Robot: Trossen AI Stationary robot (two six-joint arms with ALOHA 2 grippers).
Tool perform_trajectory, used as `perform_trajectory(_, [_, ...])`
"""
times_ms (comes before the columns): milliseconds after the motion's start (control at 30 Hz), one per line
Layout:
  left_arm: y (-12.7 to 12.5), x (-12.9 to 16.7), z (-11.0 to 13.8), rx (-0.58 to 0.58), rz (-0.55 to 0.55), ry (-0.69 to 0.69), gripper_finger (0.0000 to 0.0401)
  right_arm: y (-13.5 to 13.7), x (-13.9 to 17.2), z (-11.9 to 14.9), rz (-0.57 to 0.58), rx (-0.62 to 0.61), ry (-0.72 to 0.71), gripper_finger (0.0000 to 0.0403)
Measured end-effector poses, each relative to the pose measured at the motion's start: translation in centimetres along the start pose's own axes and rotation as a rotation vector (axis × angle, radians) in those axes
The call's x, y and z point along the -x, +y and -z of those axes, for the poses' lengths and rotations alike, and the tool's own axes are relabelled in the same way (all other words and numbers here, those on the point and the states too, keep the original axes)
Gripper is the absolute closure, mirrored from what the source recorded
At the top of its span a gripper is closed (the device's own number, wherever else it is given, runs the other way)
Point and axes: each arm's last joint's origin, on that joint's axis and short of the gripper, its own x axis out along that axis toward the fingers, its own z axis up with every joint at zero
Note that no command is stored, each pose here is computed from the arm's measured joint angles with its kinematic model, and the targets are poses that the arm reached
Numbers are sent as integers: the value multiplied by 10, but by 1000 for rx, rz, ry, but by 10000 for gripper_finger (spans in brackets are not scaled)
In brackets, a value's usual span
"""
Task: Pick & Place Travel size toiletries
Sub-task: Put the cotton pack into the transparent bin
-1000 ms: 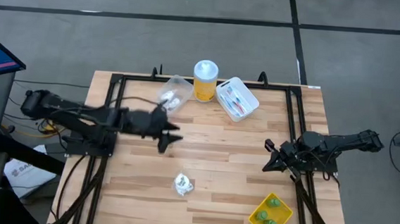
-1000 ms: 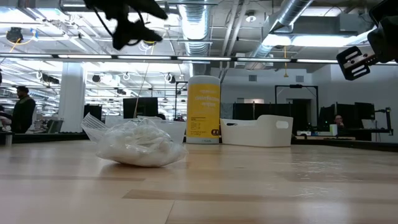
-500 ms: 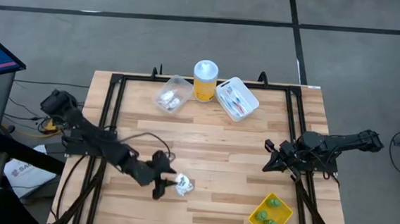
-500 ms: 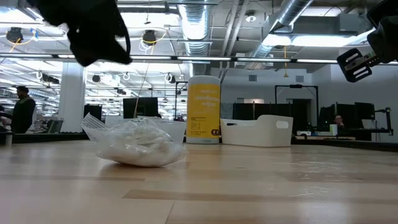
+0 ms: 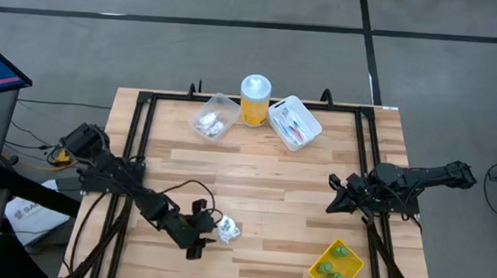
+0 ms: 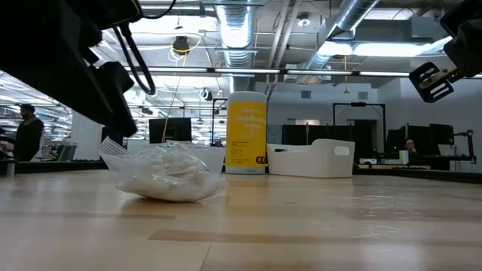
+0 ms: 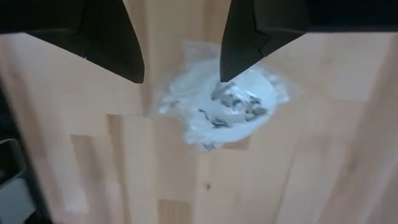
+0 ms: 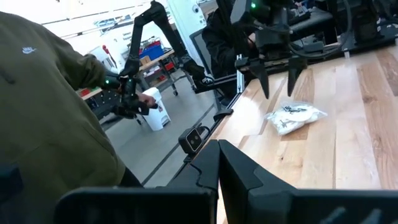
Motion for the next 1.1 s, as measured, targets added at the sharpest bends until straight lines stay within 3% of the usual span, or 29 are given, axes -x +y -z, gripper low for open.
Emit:
perform_trajectory(133, [1,-7,5,-61,-59,-2,194,0,0,0,1,-25,-1,403])
perform_trajectory(600, [0,-35,30,-118,-114,83,205,0,0,0,2,-105,-1,403])
perform_trajectory(767, [3,-41,31,-104,-124,89,261,-1,0,0,14,-123,-6,403])
perform_trajectory(967, [11,-44,28,-28,-128,112,385,-1,0,0,30,-123,-13,403])
perform_trajectory(1100, [18,-40,20,71,-132,101,398,-1,0,0,30,-123,-14,403])
